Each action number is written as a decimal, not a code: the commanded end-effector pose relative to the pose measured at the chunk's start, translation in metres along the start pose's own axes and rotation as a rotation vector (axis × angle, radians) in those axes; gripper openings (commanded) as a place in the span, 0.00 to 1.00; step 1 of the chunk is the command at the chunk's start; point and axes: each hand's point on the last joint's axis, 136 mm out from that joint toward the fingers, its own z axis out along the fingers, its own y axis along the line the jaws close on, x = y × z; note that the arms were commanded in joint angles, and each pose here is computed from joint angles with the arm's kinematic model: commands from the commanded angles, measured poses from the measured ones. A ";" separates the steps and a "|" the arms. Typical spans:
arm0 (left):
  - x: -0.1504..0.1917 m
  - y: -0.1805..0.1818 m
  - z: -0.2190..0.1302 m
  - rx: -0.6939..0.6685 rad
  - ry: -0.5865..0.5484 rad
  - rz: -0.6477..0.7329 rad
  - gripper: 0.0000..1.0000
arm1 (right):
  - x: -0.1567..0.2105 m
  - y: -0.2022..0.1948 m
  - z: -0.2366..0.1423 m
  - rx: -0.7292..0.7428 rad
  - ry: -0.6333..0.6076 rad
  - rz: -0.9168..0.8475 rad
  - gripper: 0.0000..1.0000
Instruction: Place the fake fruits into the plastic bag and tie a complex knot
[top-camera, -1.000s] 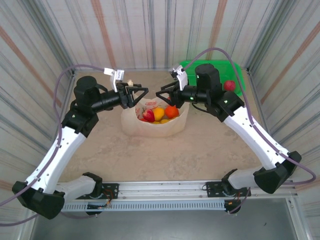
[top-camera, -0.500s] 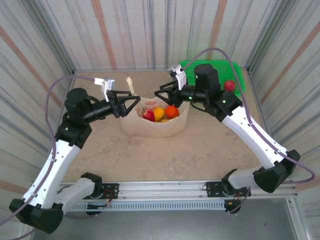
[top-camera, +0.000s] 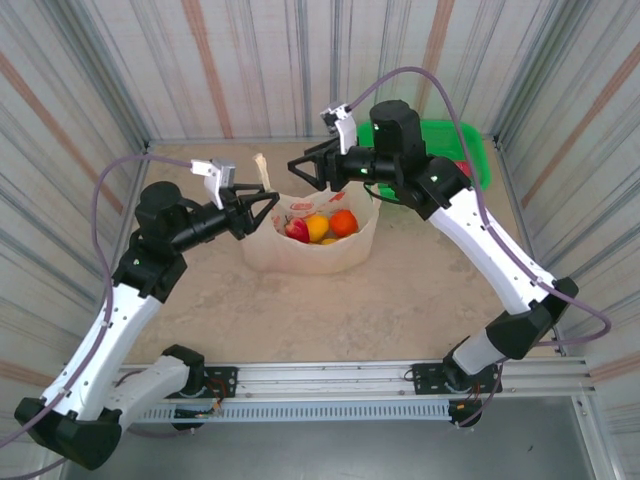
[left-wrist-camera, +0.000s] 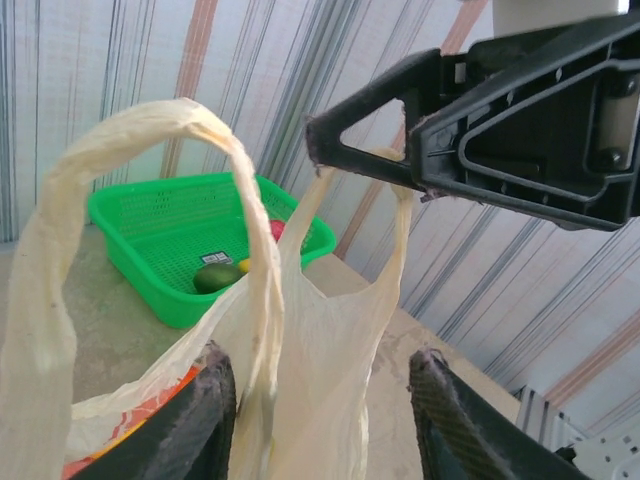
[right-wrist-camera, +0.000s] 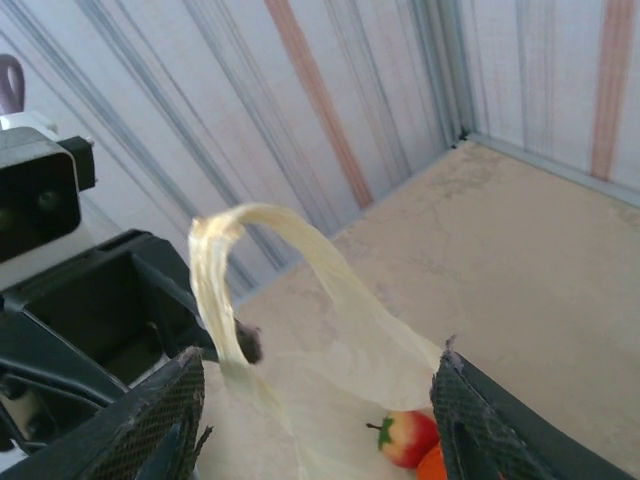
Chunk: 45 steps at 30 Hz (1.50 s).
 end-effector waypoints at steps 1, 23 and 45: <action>-0.001 0.005 0.001 -0.031 -0.016 0.049 0.41 | 0.006 0.014 0.009 -0.045 0.049 0.052 0.66; 0.001 0.012 0.005 -0.057 -0.010 0.053 0.26 | -0.003 0.029 0.060 -0.128 0.094 0.106 0.45; 0.005 0.031 -0.027 -0.250 -0.067 0.093 0.62 | -0.010 0.051 0.044 -0.244 0.056 0.068 0.04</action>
